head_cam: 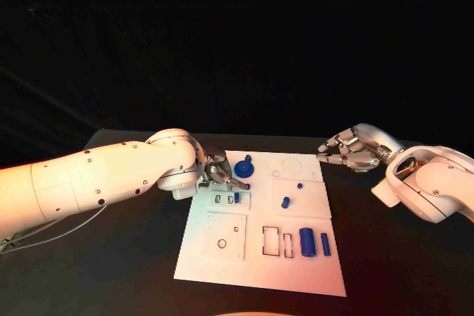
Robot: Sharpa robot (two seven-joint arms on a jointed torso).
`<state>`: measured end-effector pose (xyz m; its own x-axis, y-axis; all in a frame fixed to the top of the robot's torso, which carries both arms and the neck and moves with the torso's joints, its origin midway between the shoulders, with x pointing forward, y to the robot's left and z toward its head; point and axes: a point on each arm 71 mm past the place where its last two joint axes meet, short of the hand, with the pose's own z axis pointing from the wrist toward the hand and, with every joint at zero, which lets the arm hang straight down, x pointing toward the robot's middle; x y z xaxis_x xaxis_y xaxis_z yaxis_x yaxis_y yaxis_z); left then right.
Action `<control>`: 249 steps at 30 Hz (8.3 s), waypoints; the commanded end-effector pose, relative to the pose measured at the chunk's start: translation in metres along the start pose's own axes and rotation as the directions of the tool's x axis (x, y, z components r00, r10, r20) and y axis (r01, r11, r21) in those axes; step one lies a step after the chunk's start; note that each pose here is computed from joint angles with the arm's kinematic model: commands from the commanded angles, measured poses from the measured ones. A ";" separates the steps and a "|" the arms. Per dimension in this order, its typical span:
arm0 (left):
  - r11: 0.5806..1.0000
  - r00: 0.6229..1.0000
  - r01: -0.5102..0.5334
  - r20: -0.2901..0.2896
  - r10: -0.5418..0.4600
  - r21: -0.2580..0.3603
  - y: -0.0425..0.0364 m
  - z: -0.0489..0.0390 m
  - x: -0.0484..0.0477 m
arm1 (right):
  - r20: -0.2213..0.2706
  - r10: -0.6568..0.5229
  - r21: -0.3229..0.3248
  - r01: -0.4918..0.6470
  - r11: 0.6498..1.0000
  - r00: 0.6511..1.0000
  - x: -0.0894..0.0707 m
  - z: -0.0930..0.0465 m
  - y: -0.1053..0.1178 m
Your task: Assemble the parts on the task board
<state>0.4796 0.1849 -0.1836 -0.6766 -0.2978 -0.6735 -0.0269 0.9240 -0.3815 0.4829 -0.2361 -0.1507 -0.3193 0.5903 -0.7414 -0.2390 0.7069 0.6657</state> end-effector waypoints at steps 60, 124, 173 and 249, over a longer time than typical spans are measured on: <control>0.988 0.986 -0.140 -0.098 0.134 -0.057 -0.0083 0.0268 0.0081 | 0.017 -0.043 0.003 0.043 0.999 0.999 0.000 0.001 0.002; 0.999 0.997 0.041 -0.061 -0.041 -0.013 -0.0004 0.0088 0.0093 | 0.028 -0.042 0.008 0.042 0.999 0.999 0.000 0.001 0.003; 0.998 0.987 -0.065 0.149 0.065 -0.006 0.0148 0.0082 0.0404 | 0.039 -0.039 0.009 0.039 0.999 0.998 -0.002 0.000 0.000; 0.994 0.990 -0.096 0.100 0.100 -0.042 0.0217 0.0111 0.0453 | 0.041 -0.038 0.011 0.037 0.999 0.998 -0.002 -0.001 -0.001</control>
<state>0.4587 0.1885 -0.2251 -0.5731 -0.2413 -0.7832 0.0130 0.9529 -0.3031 0.4827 -0.2391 -0.1497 -0.2742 0.5818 -0.7657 -0.2316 0.7329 0.6397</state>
